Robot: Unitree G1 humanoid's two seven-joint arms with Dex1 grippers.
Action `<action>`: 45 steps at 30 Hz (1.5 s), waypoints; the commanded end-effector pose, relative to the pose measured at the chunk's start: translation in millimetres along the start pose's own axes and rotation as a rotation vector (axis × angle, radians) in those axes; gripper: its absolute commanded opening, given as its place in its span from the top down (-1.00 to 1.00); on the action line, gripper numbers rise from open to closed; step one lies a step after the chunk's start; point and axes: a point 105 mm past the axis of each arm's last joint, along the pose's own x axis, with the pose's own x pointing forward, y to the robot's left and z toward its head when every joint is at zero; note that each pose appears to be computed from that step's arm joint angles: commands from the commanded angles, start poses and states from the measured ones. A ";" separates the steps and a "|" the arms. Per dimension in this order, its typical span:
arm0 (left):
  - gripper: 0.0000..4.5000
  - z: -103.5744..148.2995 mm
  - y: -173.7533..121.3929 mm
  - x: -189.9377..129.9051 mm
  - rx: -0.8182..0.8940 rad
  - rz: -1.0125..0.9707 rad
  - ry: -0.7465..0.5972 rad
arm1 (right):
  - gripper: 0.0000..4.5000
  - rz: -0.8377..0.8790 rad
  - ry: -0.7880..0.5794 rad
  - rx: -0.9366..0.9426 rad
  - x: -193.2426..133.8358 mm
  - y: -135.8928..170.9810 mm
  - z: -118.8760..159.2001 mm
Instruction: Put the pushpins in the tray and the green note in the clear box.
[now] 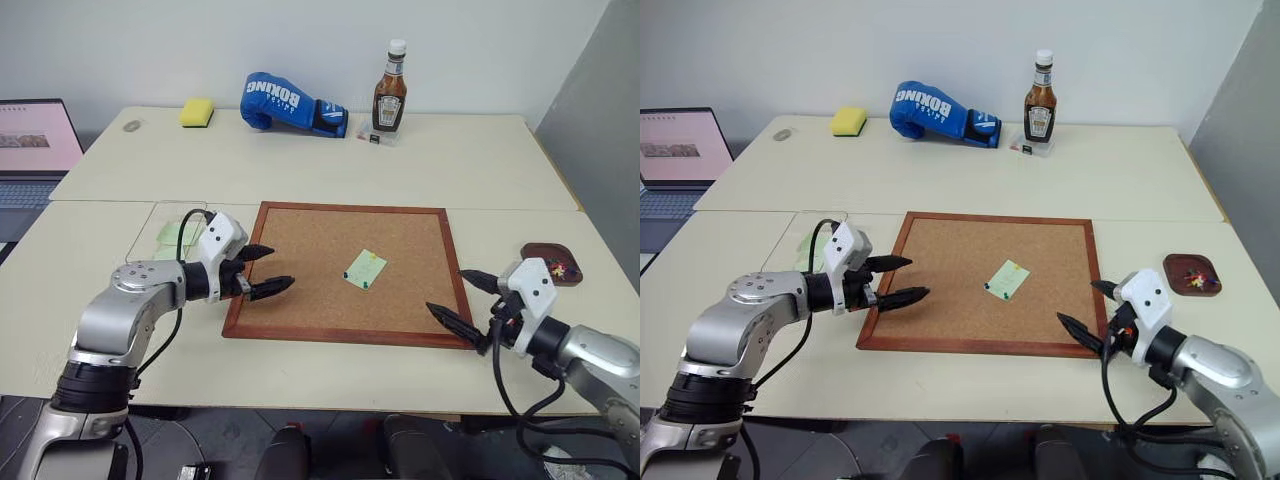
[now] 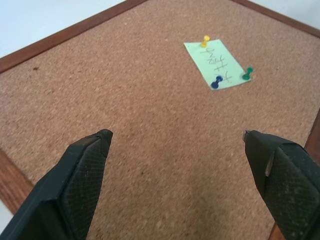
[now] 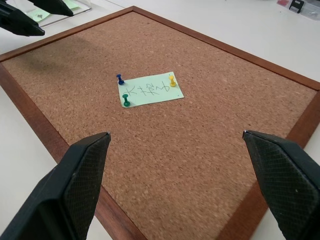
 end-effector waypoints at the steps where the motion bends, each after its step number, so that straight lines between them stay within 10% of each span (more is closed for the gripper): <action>1: -0.99 16.0 4.3 -1.0 0.054 0.006 -0.044 | -1.00 0.008 -0.037 -0.017 -3.4 -3.8 12.9; 25: -0.99 18.7 -0.4 10.1 0.075 -0.019 -0.072 | -1.00 -0.014 -0.014 -0.043 -4.0 -7.0 10.8; 45: 0.58 21.2 -22.7 41.8 0.108 -0.083 -0.164 | -1.00 -0.086 -0.077 -0.077 31.8 -9.9 20.7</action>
